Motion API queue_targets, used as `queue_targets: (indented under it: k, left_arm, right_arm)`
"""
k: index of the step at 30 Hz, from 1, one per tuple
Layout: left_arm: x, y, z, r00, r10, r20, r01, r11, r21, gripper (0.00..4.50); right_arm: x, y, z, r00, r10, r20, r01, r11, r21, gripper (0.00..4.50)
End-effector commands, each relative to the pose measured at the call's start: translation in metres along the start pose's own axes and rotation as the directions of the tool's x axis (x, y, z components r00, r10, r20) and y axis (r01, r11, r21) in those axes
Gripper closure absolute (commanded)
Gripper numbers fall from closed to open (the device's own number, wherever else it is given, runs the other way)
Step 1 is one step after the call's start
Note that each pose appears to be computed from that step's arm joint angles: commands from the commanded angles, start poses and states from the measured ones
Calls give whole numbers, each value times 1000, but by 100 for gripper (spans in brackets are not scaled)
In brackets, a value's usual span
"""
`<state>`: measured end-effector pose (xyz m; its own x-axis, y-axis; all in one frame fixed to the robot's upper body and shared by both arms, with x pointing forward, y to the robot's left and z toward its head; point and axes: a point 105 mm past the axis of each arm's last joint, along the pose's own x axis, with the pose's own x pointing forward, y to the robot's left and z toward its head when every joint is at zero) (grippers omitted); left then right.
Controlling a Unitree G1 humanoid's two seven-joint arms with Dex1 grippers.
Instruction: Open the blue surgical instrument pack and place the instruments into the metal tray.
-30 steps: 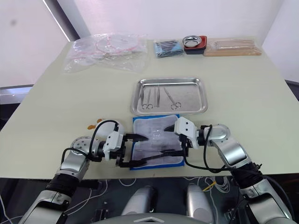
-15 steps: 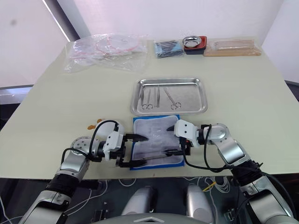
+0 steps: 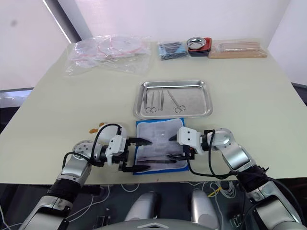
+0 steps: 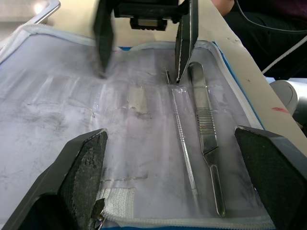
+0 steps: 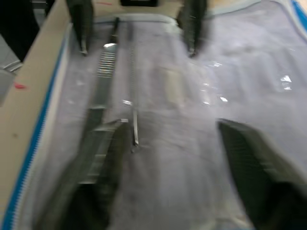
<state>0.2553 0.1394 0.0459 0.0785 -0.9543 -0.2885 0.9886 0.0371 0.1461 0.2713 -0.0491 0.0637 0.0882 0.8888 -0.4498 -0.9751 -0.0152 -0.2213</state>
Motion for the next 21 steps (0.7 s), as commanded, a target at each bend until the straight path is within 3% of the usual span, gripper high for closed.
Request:
queue_targets:
  k: [1, 3, 4, 21]
  left_arm:
    - [0, -23, -33, 996, -49, -79, 37, 989, -143, 0]
    - [-1, -22, -33, 996, -48, -81, 36, 989, -143, 0]
    - [-1, -22, -33, 995, -48, -82, 36, 989, -143, 0]
    - [0, -22, -34, 996, -48, -81, 36, 989, -145, 0]
  right_arm:
    - [4, 12, -22, 996, 36, -84, -33, 999, 34, 333]
    - [4, 13, -24, 995, 40, -90, -37, 999, 35, 425]
    - [4, 13, -24, 995, 39, -90, -36, 999, 34, 444]
    - [-5, 9, -4, 999, 38, -21, -38, 999, 4, 444]
